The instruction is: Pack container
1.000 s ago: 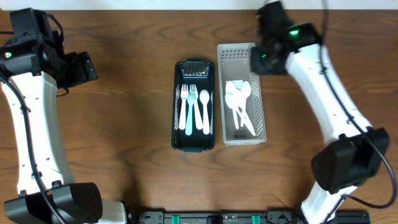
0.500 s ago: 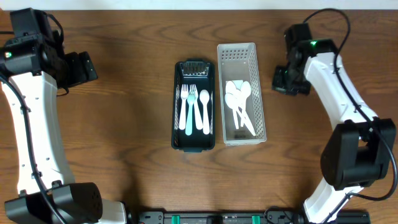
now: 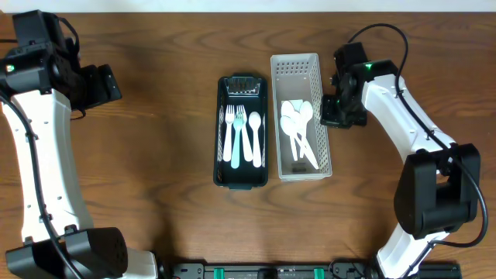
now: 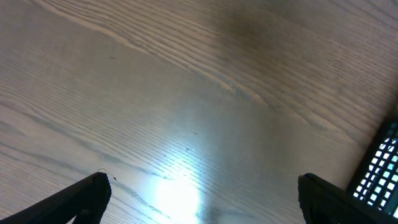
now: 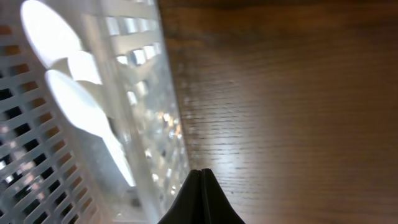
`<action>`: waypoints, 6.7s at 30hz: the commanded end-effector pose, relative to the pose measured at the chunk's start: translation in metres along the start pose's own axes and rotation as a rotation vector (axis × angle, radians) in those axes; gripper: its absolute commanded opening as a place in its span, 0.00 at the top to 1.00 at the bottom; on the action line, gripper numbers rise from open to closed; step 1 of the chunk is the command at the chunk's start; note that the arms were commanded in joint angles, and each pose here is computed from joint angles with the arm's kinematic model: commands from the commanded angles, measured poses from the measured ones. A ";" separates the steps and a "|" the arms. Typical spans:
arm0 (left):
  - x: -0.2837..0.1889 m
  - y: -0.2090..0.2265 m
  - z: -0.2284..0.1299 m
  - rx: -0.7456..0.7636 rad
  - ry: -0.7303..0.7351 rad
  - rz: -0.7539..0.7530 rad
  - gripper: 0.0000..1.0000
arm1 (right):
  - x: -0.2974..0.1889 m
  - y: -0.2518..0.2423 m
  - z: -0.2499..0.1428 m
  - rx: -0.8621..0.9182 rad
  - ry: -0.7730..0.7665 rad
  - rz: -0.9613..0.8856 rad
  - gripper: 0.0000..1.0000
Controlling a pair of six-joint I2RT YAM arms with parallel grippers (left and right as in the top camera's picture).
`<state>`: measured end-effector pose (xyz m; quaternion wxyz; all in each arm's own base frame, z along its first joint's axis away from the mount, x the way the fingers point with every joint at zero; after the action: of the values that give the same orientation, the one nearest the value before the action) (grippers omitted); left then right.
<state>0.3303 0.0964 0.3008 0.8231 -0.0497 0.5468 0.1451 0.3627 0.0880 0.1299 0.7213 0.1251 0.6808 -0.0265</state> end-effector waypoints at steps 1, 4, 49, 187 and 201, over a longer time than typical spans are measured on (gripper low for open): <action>0.006 0.001 -0.002 0.018 0.024 0.006 0.02 | 0.002 0.015 -0.006 -0.100 0.032 0.099 0.98; 0.006 0.001 -0.002 0.018 0.024 0.006 0.02 | 0.001 0.022 -0.005 -0.138 0.032 0.156 0.97; -0.063 -0.085 -0.042 0.340 -0.578 -0.122 0.02 | -0.171 -0.091 0.000 0.076 -0.828 -0.150 0.01; 0.072 -0.075 -0.218 0.171 -0.985 -0.358 0.02 | -0.054 -0.108 -0.154 -0.263 -1.422 0.123 0.01; 0.075 -0.075 -0.219 0.174 -0.968 -0.356 0.02 | -0.054 -0.108 -0.154 -0.263 -1.422 0.123 0.01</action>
<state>0.1861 -0.0142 0.1538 0.9969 0.0066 0.0687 -0.0371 0.1862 0.0112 0.1625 0.9985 0.0333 0.0371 0.0239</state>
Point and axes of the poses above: each gripper's point midway between its finger pads, its own x axis out along the fingers, its own y axis along the line the jaws close on, z = x × y, the point moved 6 cm from there along -x, back along the fingers, and after that the axes turned 6 degrees about x, right-handed, at the moved point
